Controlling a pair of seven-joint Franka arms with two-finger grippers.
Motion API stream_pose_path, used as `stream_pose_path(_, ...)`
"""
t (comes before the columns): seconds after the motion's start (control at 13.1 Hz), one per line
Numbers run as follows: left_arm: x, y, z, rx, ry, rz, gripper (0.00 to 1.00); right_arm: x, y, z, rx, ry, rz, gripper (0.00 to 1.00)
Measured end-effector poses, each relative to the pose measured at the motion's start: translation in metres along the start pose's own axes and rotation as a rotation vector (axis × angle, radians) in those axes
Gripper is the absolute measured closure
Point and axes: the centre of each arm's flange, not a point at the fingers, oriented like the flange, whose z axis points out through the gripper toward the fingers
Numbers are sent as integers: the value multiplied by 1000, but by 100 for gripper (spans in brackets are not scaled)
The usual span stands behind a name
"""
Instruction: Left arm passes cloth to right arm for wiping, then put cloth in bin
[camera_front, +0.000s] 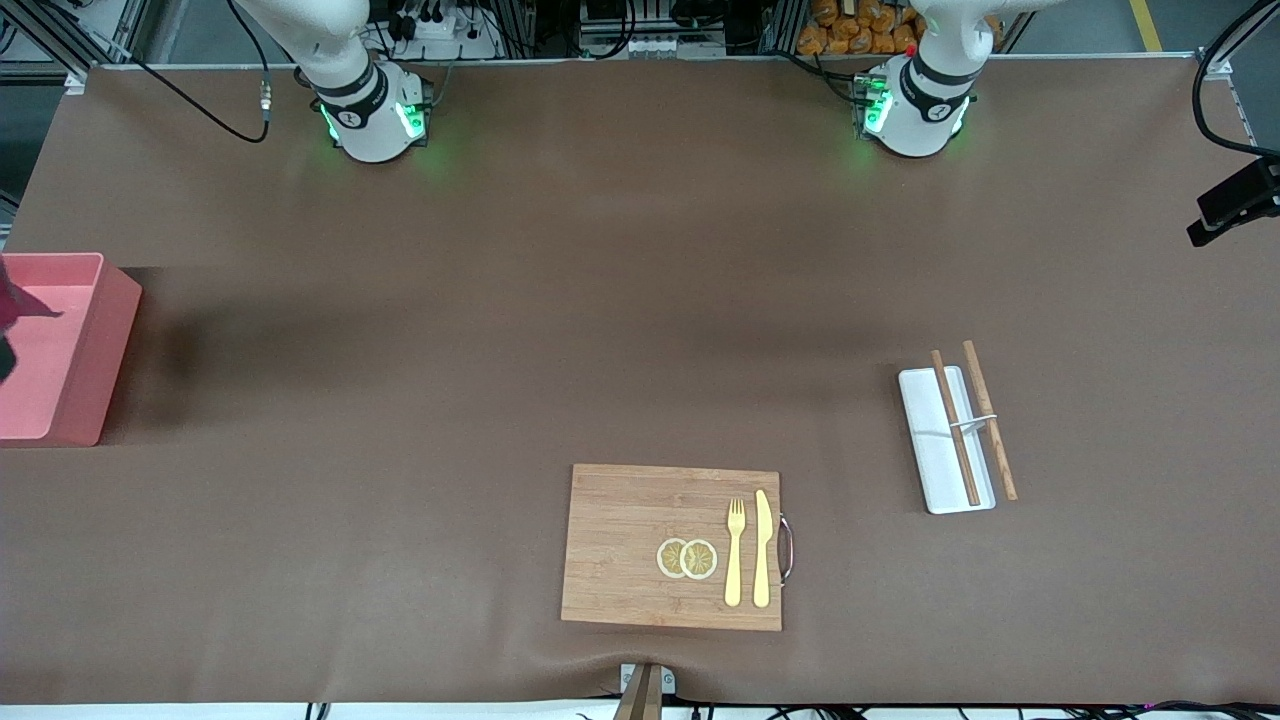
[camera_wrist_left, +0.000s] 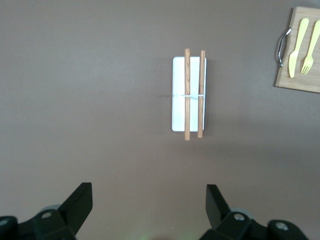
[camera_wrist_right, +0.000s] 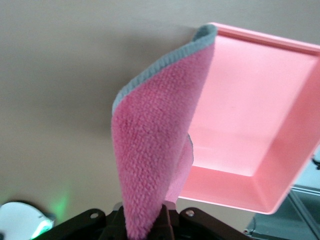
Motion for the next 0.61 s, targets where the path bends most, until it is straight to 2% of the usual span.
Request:
stream_pose_path(0.15, -3, 0, -3, 0, -1, 0, 0, -19, 36, 2, -58, 67, -34, 95)
stream_pose_path(0.23, -5, 0, -6, 0, 3, 0, 0, -25, 54, 4, -103, 107, -71, 89)
stream_pose_path(0.38, -8, 0, -10, 0, 9, 0, 0, -20, 64, 2, -164, 158, -150, 64)
stream_pose_path(0.46, -9, 0, -11, 0, 9, -1, 0, -10, 56, -1, -163, 175, -178, 55)
stream_pose_path(0.61, -11, -1, -11, 1, 2, -1, 0, 26, 12, -15, -105, 198, -241, 31)
